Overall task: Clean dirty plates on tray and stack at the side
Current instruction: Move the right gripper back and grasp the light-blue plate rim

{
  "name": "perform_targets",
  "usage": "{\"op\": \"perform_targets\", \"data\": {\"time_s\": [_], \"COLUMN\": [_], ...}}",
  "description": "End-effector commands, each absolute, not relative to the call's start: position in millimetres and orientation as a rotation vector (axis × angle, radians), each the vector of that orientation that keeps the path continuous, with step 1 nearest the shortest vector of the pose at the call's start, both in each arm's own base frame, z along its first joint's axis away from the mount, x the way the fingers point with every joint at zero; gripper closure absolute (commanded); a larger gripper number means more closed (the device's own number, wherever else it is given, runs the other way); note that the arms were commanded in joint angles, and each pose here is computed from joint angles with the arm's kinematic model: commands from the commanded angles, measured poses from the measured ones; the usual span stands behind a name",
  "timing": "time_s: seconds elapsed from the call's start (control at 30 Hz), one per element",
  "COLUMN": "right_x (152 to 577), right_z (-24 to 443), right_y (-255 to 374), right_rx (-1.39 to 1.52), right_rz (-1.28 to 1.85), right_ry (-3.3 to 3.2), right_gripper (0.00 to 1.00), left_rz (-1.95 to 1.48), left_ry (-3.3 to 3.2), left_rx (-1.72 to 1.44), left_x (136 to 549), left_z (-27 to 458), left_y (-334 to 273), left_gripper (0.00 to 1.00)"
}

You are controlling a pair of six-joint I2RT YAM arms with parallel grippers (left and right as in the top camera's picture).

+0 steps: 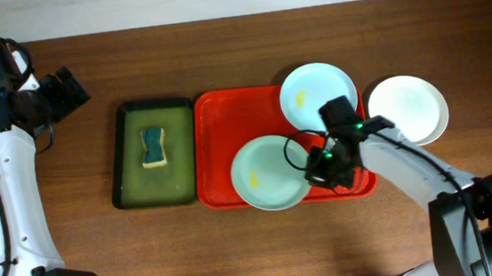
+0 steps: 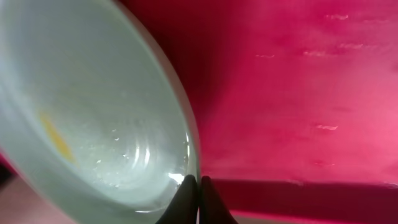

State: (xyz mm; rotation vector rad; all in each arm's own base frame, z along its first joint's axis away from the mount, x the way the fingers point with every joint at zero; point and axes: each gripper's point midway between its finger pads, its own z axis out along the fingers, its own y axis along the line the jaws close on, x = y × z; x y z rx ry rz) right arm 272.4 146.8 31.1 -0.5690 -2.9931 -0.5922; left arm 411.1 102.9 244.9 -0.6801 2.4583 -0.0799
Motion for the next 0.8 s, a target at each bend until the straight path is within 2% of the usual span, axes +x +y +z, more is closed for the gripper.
{"op": "perform_targets", "data": {"time_s": [0.0,0.13,0.23,0.3,0.33,0.37,0.43,0.53,0.6,0.67,0.77], "right_x": [290,315,317,318,318,317,318,331,339,353,361], "right_z": [42,43,42,42,42,42,56,117,129,116,86], "right_y": [191,190,186,184,184,184,179,179,181,164,164], "right_rx": [-0.816,-1.096,-1.117,-1.102,-0.998,-0.776,-0.459,0.160,0.173,0.123,0.116], "right_rz": [-0.745,-0.701,-0.678,-0.662,-0.656,-0.637,-0.602,-0.529,-0.539,-0.334,-0.259], "right_ry": [-2.956,-3.025,-3.043,-3.066,-3.118,-3.207,-3.314,-3.445,-3.476,-3.537,-3.506], "right_gripper": [0.96,0.96,0.95,0.70,0.55,0.37,0.36,0.35,0.35,0.36,0.46], "left_rz": [-0.091,-0.091,-0.091,-0.091,-0.091,-0.091,-0.091,-0.091,-0.091,-0.091,-0.091], "left_ry": [2.448,2.448,2.448,2.448,2.448,2.448,2.448,2.448,2.448,2.448,2.448], "left_rx": [-0.694,-0.694,-0.693,-0.694,-0.694,-0.694,-0.694,-0.694,-0.694,-0.694,-0.694], "left_x": [412,412,412,412,412,412,412,412,412,412,412], "left_z": [248,248,248,248,248,248,248,248,248,248,248], "left_y": [104,104,104,104,104,104,104,104,104,104,104], "left_gripper": [0.01,0.01,0.01,0.01,0.01,0.01,0.01,0.01,0.01,0.01,0.01]}}
